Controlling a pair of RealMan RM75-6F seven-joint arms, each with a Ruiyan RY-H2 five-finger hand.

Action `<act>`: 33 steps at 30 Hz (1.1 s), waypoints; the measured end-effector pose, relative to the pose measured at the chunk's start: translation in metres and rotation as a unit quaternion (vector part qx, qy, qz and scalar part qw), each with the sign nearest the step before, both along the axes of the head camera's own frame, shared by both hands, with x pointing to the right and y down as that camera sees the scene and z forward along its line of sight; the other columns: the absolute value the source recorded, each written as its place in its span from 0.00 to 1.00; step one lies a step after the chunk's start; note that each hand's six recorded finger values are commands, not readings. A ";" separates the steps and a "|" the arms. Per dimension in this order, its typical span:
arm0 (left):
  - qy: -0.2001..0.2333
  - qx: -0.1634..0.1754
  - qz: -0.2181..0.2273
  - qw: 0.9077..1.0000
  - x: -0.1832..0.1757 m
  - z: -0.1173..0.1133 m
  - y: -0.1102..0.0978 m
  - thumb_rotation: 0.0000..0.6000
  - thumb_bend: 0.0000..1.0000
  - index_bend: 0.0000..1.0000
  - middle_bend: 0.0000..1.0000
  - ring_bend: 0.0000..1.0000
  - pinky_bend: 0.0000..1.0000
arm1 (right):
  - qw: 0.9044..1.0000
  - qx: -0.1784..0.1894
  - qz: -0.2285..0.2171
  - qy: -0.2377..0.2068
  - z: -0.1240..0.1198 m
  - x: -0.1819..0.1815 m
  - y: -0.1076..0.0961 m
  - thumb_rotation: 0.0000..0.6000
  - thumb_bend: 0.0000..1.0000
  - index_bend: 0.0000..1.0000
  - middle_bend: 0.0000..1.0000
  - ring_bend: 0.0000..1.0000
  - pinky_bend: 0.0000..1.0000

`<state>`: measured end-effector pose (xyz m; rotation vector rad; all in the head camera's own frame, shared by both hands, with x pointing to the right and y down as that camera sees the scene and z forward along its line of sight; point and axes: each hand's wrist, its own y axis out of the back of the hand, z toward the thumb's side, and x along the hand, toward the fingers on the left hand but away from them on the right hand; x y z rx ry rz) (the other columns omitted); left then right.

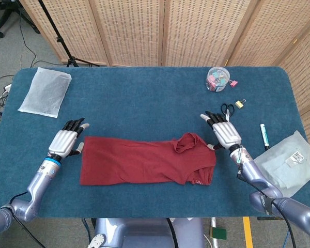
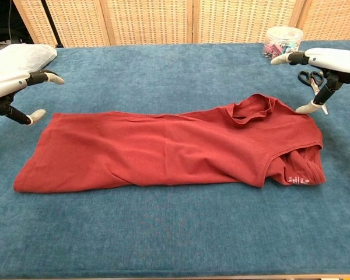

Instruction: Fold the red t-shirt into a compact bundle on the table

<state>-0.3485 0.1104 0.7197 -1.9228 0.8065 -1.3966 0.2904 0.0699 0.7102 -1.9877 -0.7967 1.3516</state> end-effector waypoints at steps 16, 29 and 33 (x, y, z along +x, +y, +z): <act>0.018 0.010 -0.015 1.000 -0.003 -0.011 -0.004 1.00 0.38 0.03 0.00 0.00 0.00 | 0.997 0.074 -0.011 -0.036 -0.063 0.020 0.014 1.00 0.05 0.00 0.00 0.00 0.00; -0.017 -0.022 -0.022 0.999 -0.016 -0.025 -0.008 1.00 0.32 0.19 0.00 0.00 0.00 | 0.987 0.157 -0.011 -0.040 -0.132 0.073 0.089 1.00 0.03 0.00 0.00 0.00 0.00; -0.032 -0.033 -0.020 0.999 -0.016 -0.021 -0.010 1.00 0.32 0.23 0.00 0.00 0.00 | 0.985 0.168 -0.004 -0.043 -0.145 0.082 0.108 1.00 0.02 0.00 0.00 0.00 0.00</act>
